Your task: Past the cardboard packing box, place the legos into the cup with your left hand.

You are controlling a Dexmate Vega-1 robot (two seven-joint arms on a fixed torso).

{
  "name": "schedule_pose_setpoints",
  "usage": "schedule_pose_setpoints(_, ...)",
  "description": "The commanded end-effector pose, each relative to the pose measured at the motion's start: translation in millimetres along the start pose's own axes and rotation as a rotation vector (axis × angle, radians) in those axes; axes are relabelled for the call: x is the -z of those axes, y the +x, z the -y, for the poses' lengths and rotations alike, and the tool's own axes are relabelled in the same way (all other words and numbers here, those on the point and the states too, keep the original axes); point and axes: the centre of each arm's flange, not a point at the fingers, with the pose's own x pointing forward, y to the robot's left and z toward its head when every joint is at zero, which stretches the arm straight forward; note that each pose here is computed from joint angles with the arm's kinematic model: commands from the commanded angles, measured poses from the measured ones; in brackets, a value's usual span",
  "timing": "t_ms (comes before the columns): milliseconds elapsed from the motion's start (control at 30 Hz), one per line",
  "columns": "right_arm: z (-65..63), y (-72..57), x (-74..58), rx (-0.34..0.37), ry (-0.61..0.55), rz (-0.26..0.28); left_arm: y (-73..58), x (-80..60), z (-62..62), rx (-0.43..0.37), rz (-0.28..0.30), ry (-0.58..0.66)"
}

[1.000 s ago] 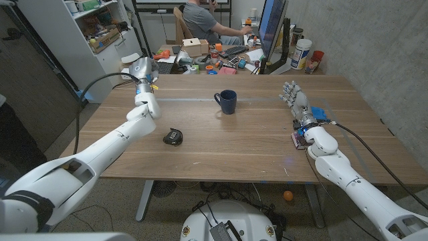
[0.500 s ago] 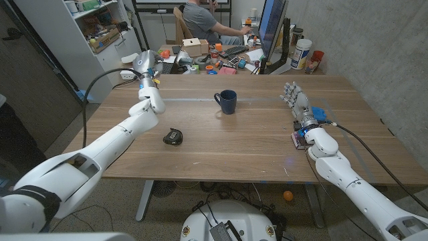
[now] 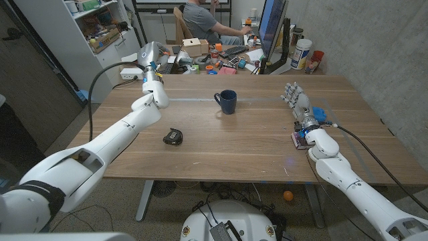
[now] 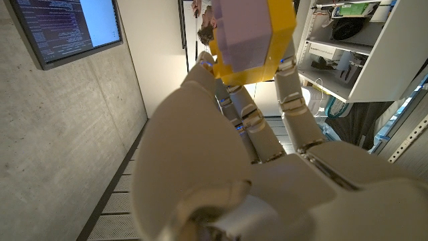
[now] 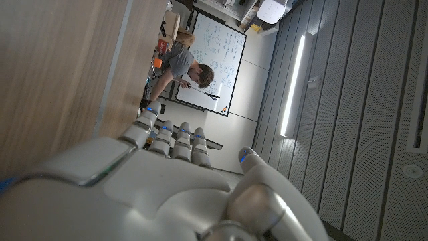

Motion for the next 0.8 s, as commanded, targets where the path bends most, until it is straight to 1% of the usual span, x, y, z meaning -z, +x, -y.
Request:
schedule_pose_setpoints(33,3.7,-7.4,1.0,0.012,0.007,0.009,11.4,-32.0,-3.5,-0.001,0.082,-0.026)
schedule_pose_setpoints(233,4.5,-10.0,1.3,0.013,0.011,0.017,16.2,-47.8,-4.7,0.012,0.125,-0.047)
schedule_pose_setpoints(433,5.5,-11.9,1.6,0.015,0.014,0.022,20.6,-64.5,-5.5,0.036,0.205,-0.072)
schedule_pose_setpoints(500,5.7,-12.5,1.6,0.014,0.013,0.023,21.7,-69.9,-6.3,0.040,0.223,-0.077)
schedule_pose_setpoints(633,6.6,-14.5,1.4,0.019,0.014,0.028,22.2,-79.3,-8.2,0.043,0.249,-0.082)
schedule_pose_setpoints(800,7.7,-16.8,1.0,0.022,0.015,0.032,21.5,-87.8,-9.9,0.050,0.273,-0.092)
